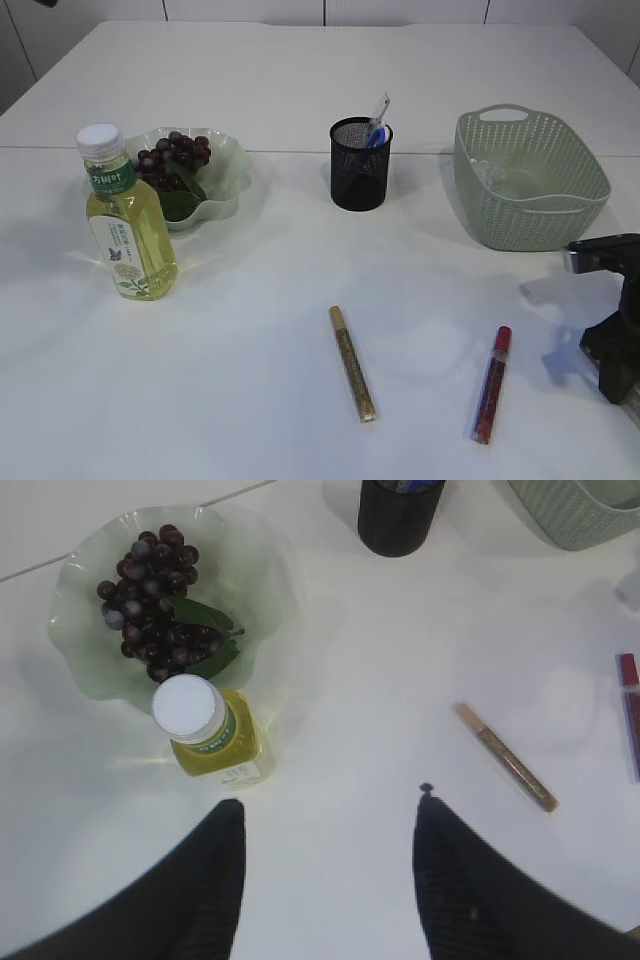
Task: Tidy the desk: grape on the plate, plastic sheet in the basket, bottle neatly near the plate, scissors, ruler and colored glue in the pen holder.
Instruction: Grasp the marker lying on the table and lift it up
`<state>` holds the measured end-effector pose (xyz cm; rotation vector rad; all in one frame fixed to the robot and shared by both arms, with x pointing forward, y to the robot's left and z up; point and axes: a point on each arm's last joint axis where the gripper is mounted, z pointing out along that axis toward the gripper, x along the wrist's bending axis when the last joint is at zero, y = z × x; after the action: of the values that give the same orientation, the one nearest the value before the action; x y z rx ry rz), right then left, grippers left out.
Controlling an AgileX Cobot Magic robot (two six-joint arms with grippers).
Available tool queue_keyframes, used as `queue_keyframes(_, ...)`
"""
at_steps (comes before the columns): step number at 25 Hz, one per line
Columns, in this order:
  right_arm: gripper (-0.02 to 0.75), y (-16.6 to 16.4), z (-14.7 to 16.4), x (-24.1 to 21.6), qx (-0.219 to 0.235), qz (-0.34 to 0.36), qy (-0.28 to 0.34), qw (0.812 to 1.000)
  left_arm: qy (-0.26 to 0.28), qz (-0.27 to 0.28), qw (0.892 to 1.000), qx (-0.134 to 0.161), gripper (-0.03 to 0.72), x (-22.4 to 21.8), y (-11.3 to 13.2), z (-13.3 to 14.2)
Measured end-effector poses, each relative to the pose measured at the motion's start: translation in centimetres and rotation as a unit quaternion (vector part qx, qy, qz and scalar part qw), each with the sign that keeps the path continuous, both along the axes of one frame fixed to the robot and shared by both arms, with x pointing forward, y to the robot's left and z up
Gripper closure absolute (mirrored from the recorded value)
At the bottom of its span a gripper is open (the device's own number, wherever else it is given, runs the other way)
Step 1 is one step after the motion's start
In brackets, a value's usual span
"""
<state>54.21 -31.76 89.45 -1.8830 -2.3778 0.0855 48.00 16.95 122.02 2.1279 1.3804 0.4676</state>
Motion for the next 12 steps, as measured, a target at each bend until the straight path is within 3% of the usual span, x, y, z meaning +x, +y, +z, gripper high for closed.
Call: queue_keyframes(12,0.301,-0.03,0.03,0.08,-0.002,-0.005,0.001,1.0,-0.003,0.002,1.0,0.005,0.309,0.05,0.09,0.01)
